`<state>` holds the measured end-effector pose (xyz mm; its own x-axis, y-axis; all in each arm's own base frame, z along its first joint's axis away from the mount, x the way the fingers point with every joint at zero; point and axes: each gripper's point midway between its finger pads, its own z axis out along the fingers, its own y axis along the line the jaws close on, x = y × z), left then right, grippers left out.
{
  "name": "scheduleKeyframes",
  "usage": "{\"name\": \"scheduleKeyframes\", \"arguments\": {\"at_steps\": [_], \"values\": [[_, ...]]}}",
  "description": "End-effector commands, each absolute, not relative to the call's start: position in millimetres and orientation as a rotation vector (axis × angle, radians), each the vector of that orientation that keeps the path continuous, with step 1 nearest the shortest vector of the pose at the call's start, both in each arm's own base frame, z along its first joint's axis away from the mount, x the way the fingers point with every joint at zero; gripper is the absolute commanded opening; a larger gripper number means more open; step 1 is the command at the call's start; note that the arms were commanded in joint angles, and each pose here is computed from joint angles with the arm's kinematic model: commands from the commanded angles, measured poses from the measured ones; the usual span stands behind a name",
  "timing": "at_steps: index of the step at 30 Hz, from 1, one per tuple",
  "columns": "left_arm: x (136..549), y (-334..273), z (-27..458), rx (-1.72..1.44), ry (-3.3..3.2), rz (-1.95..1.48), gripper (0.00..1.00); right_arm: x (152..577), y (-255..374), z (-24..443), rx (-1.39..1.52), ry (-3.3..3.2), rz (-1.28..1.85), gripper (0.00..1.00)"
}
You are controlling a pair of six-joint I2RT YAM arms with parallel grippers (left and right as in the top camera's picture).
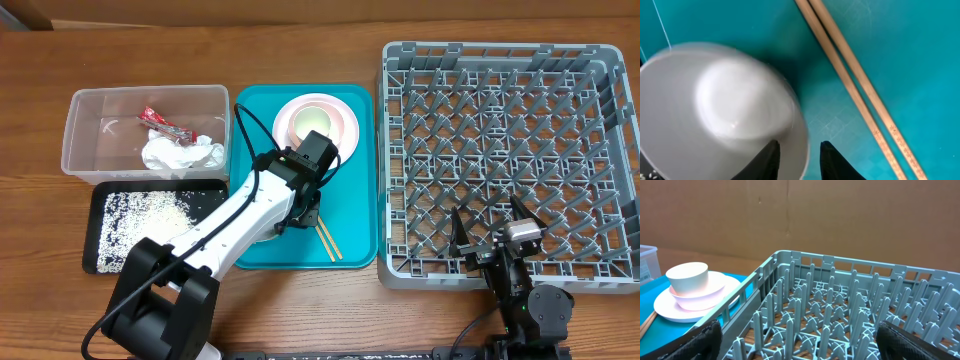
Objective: Sort waste into correct bins and load items into the dishwasher
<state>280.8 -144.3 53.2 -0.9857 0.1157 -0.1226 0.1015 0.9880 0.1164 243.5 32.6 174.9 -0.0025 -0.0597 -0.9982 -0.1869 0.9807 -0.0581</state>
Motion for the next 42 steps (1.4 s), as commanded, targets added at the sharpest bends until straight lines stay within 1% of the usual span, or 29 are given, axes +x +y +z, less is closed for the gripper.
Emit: {"name": "scheduleKeyframes", "arguments": {"at_steps": [1, 2, 4, 6, 10, 12, 13, 16, 19, 42], "values": [[302, -144, 88, 0.111, 2.942, 0.161, 0.28, 243, 34, 173, -0.202, 1.568, 0.107, 1.00], [308, -143, 101, 0.095, 2.927, 0.153, 0.28, 243, 34, 173, -0.202, 1.568, 0.107, 1.00], [323, -134, 140, 0.025, 2.881, 0.122, 0.28, 243, 34, 173, -0.202, 1.568, 0.107, 1.00], [333, -115, 177, -0.073, 2.841, 0.102, 0.29, 243, 34, 173, -0.202, 1.568, 0.107, 1.00], [339, -71, 212, -0.236, 2.797, 0.137, 0.31, 243, 34, 173, -0.202, 1.568, 0.107, 1.00], [337, -40, 221, -0.332, 2.779, 0.205, 0.39, 243, 34, 173, -0.202, 1.568, 0.107, 1.00], [331, -8, 222, -0.454, 2.783, 0.250, 1.00, 243, 34, 173, -0.202, 1.568, 0.108, 1.00], [332, 28, 221, -0.608, 2.763, 0.275, 1.00, 243, 34, 173, -0.202, 1.568, 0.108, 1.00], [332, 42, 220, -0.667, 2.749, 0.283, 1.00, 243, 34, 173, -0.202, 1.568, 0.108, 1.00], [331, 44, 220, -0.676, 2.747, 0.284, 1.00, 243, 34, 173, -0.202, 1.568, 0.107, 1.00]]}}
